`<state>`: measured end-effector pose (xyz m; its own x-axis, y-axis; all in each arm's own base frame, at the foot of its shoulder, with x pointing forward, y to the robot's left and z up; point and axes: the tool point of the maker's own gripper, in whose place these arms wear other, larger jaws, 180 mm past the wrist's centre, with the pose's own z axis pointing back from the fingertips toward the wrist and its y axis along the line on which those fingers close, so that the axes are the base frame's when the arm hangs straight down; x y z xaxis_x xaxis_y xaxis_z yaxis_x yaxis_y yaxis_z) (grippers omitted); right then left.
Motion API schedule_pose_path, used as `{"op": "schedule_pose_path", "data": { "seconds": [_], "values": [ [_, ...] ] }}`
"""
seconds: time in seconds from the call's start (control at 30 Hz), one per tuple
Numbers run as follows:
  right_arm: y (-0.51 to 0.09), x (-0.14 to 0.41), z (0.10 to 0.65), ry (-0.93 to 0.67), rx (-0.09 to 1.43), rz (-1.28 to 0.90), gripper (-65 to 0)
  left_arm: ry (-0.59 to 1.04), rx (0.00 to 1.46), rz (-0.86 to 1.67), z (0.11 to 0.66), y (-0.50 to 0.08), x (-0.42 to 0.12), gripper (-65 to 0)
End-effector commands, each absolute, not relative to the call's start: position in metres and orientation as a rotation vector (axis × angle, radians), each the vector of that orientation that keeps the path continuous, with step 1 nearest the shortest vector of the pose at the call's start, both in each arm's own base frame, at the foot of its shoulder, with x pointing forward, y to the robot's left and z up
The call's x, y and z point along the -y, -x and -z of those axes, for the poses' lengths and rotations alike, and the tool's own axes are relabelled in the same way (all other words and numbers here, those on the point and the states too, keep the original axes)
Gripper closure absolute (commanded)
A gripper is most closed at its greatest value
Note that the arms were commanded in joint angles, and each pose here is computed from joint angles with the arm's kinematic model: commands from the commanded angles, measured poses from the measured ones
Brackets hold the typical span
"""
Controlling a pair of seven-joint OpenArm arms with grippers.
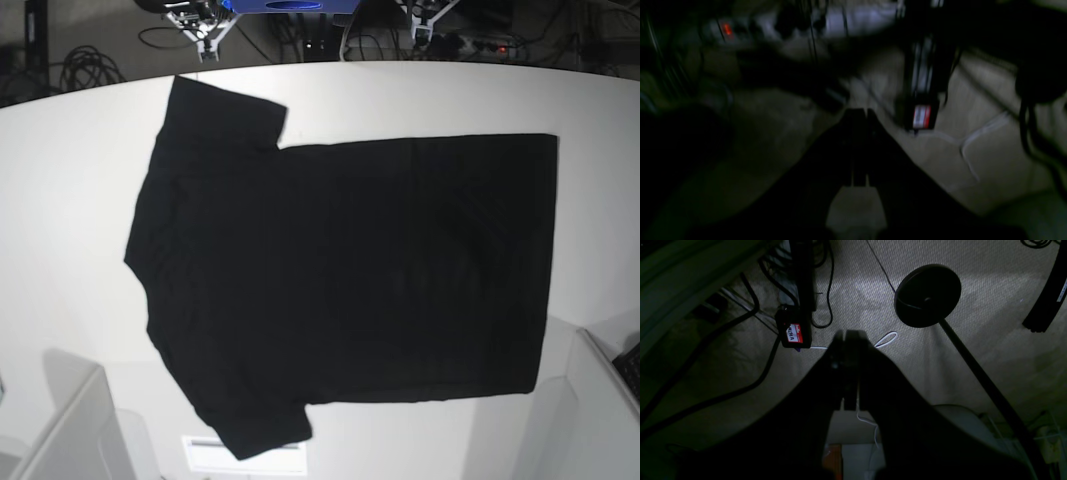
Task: Fold the T-shirt properly
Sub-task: 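Move both grippers out from rest toward the shirt's collar corners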
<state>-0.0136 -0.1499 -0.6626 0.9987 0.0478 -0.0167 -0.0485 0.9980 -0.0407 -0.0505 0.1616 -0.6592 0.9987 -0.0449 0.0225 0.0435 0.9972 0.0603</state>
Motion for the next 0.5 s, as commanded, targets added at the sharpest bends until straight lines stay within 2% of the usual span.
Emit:
{"op": "schedule_pose_path", "data": {
  "seconds": [0.0,0.47],
  "values": [
    [0.0168,0.1522,0.6624,0.040,-0.023,-0.050,0.0,-0.068,0.013,0.045,0.6588,0.0537,-0.1644,0.0],
    [0.0249,0.1521,0.6622,0.040,-0.031,-0.051,0.0,-0.069,0.018,0.036,0.6587,0.0525,-0.1651,0.0]
  ]
}}
